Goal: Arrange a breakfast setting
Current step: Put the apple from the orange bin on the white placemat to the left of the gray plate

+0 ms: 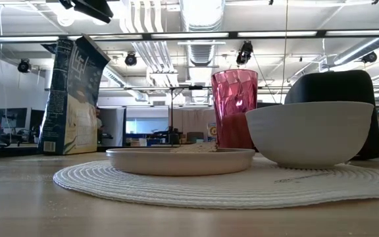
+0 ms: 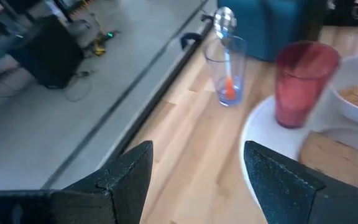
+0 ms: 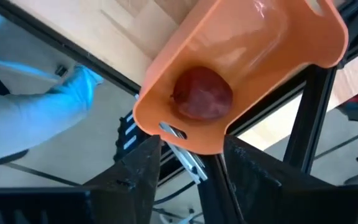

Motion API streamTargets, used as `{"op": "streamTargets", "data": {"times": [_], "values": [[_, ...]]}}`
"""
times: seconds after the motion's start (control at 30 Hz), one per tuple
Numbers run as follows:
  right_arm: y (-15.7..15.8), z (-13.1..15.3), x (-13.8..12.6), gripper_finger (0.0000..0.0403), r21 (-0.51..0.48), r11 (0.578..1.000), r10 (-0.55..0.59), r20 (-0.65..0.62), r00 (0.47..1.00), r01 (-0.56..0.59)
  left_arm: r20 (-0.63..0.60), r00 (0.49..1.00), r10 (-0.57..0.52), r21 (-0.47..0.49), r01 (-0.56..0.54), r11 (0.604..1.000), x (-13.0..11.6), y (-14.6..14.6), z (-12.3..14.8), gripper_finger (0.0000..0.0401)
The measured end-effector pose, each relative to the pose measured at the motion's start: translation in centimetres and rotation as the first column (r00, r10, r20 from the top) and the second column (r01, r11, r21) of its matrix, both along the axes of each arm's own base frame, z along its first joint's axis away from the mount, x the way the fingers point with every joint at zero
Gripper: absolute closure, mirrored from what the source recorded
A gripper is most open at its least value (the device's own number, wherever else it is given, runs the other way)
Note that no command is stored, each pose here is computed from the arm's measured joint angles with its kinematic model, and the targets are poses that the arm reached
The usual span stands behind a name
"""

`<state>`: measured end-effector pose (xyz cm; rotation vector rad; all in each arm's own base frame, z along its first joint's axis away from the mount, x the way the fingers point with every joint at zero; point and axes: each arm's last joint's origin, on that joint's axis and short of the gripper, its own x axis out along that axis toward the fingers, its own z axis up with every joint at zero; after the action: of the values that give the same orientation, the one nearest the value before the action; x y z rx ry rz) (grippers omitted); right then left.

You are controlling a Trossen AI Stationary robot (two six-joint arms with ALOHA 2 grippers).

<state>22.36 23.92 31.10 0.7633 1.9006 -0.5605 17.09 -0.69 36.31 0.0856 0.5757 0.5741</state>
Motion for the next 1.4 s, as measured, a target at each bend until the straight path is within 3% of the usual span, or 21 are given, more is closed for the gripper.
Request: {"op": "streamTargets", "data": {"times": [0.2, 0.53, 0.77, 0.9, 0.97, 1.07, 1.2, 1.3, 1.4], "values": [[1.5, -0.1, -1.2, 0.0202, 0.014, 0.999, 0.029, 0.014, 0.999, -0.029, 0.011, 0.999, -0.033, -0.075, 0.034, 0.997, -0.2, -0.1, -0.1, 0.0165], [4.0, -2.3, -3.8, 0.0183, -0.081, 0.993, -0.085, 0.006, 0.996, 0.085, 0.027, 0.999, -0.035, -0.076, 0.037, 0.996, -0.7, -0.1, 0.2, 0.0165], [4.2, -3.9, -5.1, 0.0183, -0.118, 0.987, -0.123, -0.127, 0.984, 0.108, 0.068, 0.997, -0.028, -0.088, 0.034, 0.996, -1.7, 0.1, 0.7, 0.0165], [4.2, -4.2, -5.4, 0.0183, -0.233, 0.931, -0.321, -0.159, 0.934, 0.28, 0.083, 0.996, -0.028, -0.089, 0.035, 0.995, -2.1, 0.1, 0.9, 0.0165], [4.3, -4.3, -5.5, 0.0183, -0.251, 0.917, -0.354, -0.159, 0.921, 0.309, 0.08, 0.996, -0.036, -0.074, 0.042, 0.996, -2.2, 0.2, 1.0, 0.0165], [4.3, -4.4, -5.5, 0.0183, -0.233, 0.934, -0.31, -0.157, 0.938, 0.27, 0.075, 0.996, -0.046, -0.055, 0.051, 0.997, -2.5, 0.2, 1.1, 0.0165], [4.3, -4.4, -5.4, 0.0183, -0.137, 0.984, -0.133, -0.127, 0.983, 0.115, 0.084, 0.995, -0.047, -0.054, 0.051, 0.997, -2.7, 0.3, 1.2, 0.0165], [4.5, -4.4, -5.3, 0.0183, -0.064, 0.998, -0.015, -0.095, 0.995, 0.009, 0.093, 0.995, -0.042, -0.058, 0.048, 0.997, -2.9, 0.3, 1.3, 0.0165], [4.5, -4.5, -5.4, 0.0183, -0.067, 0.998, -0.019, -0.105, 0.994, 0.012, 0.101, 0.994, -0.038, -0.064, 0.045, 0.997, -3.0, 0.3, 1.3, 0.0165]]}}
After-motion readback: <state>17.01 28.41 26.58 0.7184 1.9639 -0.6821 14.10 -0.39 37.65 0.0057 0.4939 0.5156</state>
